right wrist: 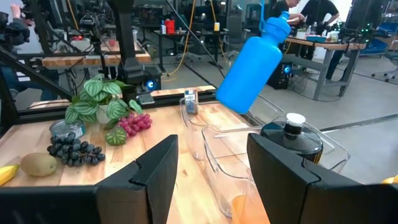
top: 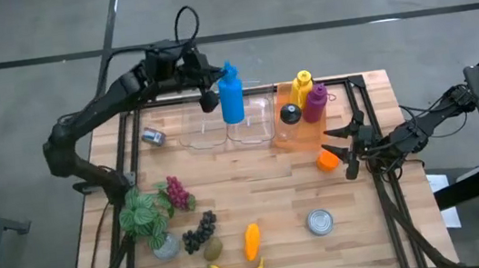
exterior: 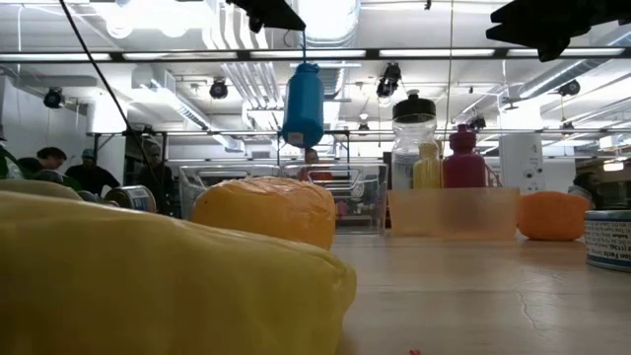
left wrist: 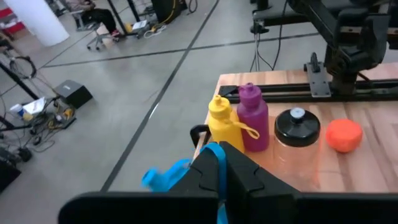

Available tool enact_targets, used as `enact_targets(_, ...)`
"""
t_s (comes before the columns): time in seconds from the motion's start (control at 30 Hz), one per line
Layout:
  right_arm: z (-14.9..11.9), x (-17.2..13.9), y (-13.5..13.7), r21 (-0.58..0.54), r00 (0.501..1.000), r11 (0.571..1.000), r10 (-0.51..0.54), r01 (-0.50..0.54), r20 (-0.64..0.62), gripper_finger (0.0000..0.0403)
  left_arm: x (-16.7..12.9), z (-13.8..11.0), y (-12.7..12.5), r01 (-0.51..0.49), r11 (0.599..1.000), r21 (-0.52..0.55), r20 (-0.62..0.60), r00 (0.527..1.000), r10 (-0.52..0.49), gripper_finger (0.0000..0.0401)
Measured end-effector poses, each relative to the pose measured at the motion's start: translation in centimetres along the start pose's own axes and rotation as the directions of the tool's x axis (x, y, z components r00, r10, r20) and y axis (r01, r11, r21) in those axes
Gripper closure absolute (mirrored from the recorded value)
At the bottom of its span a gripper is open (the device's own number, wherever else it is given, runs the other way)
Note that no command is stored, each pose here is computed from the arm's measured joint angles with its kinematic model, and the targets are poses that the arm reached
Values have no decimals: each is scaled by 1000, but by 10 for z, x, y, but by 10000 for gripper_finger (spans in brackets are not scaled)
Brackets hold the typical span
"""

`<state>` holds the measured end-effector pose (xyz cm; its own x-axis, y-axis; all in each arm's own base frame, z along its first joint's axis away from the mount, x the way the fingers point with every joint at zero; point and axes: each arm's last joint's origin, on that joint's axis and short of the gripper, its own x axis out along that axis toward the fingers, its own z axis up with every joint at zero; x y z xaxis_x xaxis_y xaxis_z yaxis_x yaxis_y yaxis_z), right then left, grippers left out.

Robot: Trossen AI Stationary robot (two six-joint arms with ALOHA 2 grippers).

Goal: Pick & Place Food Item
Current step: Put the blue water bottle into the orange bin

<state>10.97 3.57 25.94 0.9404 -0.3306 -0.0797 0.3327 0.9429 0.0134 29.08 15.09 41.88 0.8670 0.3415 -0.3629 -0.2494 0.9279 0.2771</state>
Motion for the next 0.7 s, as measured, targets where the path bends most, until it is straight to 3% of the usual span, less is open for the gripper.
enact_targets(0.47, 0, 0, 0, 0, 1000, 1000, 0, 0, 0, 213, 55, 25, 32, 26, 994, 103, -13, 1000, -24, 398)
enact_targets(0.7, 0, 0, 0, 1, 1000, 1000, 0, 0, 0, 213, 83, 25, 49, 96, 989, 117, 17, 995, -98, 398)
